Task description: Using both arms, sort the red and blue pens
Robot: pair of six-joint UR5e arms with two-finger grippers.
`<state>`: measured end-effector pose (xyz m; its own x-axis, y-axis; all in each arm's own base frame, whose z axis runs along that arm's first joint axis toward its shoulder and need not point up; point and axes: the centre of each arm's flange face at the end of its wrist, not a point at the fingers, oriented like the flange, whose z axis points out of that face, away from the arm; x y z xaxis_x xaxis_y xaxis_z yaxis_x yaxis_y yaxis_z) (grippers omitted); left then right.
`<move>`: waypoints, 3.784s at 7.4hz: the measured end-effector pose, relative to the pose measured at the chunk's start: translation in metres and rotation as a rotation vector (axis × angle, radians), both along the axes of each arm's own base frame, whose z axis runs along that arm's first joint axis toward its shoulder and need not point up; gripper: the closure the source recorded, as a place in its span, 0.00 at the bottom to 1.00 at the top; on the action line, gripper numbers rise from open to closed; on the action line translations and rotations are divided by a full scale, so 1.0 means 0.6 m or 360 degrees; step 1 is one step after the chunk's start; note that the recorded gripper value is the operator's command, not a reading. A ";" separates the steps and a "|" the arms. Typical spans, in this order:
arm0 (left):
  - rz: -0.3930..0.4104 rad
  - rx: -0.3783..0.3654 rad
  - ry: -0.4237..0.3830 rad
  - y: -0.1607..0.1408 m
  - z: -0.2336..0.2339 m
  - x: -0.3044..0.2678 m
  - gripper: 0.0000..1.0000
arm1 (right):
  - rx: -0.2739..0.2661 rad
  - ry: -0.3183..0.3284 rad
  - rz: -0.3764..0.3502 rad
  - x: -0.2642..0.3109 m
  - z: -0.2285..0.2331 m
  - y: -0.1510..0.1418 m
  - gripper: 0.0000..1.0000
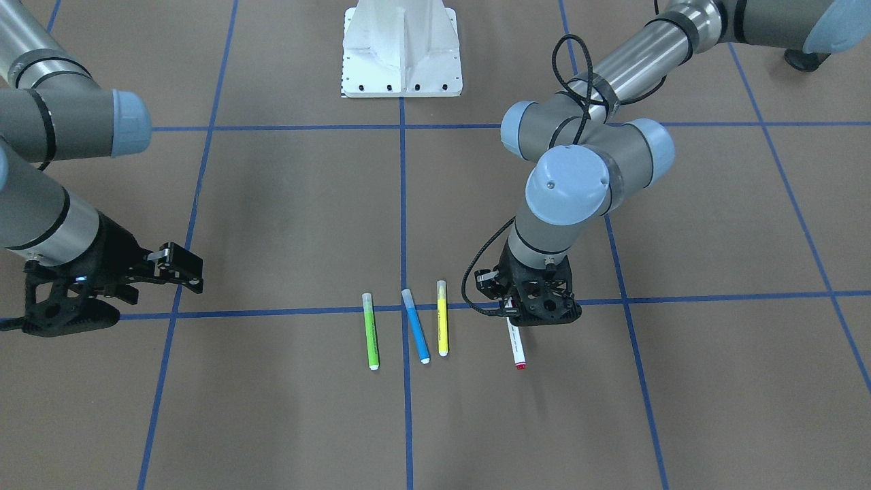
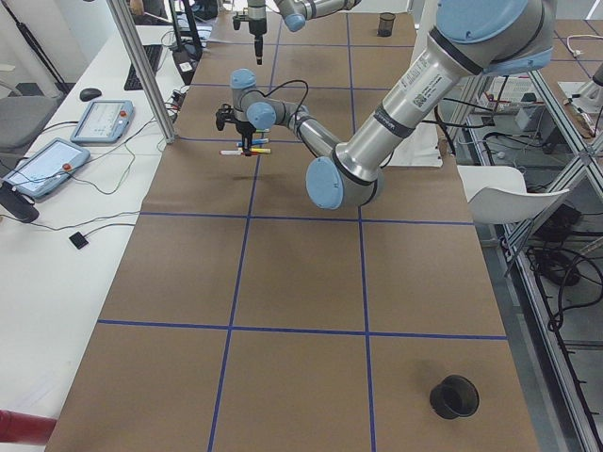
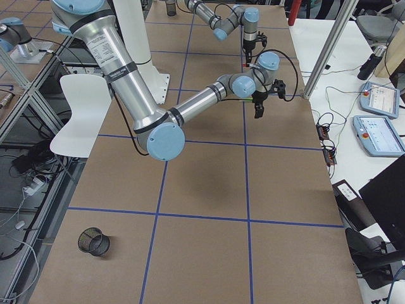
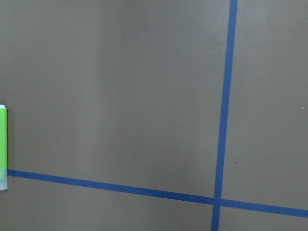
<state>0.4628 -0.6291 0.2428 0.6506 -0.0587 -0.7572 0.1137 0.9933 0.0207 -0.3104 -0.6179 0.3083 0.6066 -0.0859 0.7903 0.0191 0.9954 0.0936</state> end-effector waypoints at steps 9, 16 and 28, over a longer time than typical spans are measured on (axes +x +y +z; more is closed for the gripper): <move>0.0005 0.0020 -0.0043 -0.090 0.121 -0.200 1.00 | 0.0238 0.0139 0.0036 -0.467 -0.220 0.024 0.15; -0.0001 0.0014 -0.0051 -0.093 0.133 -0.210 1.00 | 0.0214 0.0195 -0.0036 -0.539 -0.177 0.055 0.34; -0.0002 0.0012 -0.0050 -0.094 0.134 -0.212 1.00 | 0.0219 0.0200 -0.0062 -0.555 -0.175 0.072 1.00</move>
<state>0.3354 -0.6854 0.3232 0.6741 -0.0540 -0.7366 0.1142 0.9929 0.0318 -0.6433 -0.5749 0.2035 0.6941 -0.2134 0.6876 0.0778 0.9717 0.2230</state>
